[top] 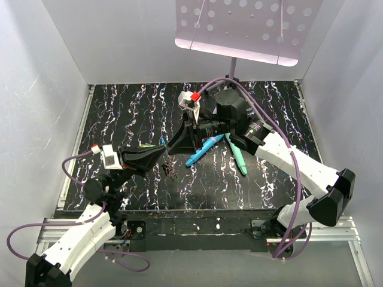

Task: Put the keys on the keyring
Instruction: Adjust the key on the keyring.

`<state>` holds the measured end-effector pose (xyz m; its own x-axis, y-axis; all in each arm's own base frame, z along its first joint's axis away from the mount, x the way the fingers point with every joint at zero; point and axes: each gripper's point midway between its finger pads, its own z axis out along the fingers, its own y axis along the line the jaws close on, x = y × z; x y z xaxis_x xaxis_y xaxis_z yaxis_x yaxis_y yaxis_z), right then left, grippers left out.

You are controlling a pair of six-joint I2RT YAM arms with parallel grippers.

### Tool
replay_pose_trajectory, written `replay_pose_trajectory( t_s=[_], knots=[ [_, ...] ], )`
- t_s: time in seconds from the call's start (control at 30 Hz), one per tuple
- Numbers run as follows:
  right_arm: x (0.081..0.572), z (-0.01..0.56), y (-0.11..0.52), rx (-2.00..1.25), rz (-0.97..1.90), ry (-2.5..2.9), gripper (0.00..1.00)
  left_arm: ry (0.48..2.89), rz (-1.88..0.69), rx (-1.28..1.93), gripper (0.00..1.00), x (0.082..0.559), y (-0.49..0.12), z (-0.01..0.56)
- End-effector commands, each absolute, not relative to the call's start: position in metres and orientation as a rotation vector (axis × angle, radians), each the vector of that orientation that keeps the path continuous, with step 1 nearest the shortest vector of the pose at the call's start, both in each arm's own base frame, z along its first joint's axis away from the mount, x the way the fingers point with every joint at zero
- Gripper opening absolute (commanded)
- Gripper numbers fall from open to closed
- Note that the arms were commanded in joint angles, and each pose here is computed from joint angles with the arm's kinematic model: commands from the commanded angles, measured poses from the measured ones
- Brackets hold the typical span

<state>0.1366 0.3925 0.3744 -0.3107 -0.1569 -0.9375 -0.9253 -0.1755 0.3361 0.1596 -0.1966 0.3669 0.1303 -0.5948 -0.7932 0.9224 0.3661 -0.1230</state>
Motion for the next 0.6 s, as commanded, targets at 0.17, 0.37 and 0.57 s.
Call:
replay_pose_trajectory(
  t_s=[0.17,0.37,0.57],
  knots=[
    [0.1367,0.3909,0.3982,-1.302,1.494,1.382,0.38,0.836,-1.142,0.395,0.0,0.1592,-0.1868,0.3801],
    [0.14,0.3897,0.403,-1.31,1.465,1.383,0.33,0.834,-1.153,0.389,0.0,0.1593,-0.187,0.3798],
    [0.1392,0.3879,0.4034,-1.326,1.45,1.375,0.15,0.839,-1.16,0.377,0.0,0.1602,-0.1865,0.3774]
  ],
)
